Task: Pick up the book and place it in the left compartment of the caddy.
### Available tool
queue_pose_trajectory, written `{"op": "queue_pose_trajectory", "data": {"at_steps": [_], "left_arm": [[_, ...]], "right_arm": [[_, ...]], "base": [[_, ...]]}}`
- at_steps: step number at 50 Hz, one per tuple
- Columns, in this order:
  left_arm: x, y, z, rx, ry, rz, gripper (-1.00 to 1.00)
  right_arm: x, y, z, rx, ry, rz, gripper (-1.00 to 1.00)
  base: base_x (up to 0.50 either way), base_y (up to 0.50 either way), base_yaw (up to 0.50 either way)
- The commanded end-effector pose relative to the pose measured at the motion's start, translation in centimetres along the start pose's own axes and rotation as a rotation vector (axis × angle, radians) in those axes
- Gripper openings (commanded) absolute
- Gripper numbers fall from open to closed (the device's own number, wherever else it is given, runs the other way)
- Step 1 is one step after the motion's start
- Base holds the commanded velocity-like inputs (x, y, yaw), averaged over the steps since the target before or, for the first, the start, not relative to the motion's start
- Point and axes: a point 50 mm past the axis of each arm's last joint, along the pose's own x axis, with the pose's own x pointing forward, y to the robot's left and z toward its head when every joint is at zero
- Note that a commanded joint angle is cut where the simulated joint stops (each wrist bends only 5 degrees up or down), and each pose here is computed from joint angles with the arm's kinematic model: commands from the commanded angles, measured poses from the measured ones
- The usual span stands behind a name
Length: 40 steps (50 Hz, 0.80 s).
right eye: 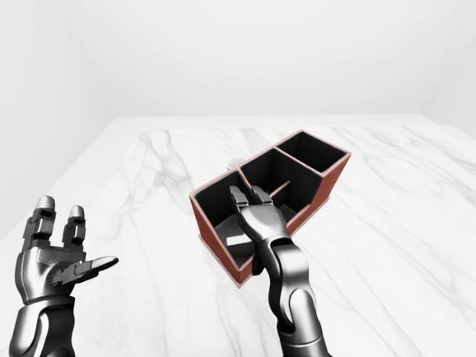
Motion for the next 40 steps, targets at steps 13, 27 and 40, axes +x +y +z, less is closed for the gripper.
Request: {"op": "queue_pose_trajectory", "data": {"at_steps": [13, 27, 40], "left_arm": [[0.0, -0.3, 0.3, -0.002, -0.004, -0.006, 1.00], [0.0, -0.5, 0.4, -0.001, -0.005, -0.012, 1.00], [-0.3, -0.7, 0.4, -0.001, -0.003, -0.022, 1.00]], "right_arm": [[-2.0, -3.4, 0.9, -0.036, -0.004, -0.181, 1.00], [-7.2, -8.6, 4.8, -0.379, -0.279, -0.467, 1.00], [-11.0, -10.4, 6.1, -0.571, -0.404, -0.609, 1.00]], "base": [[0.00, 0.00, 0.00], [0.00, 0.00, 0.00], [0.00, 0.00, 0.00]]}}
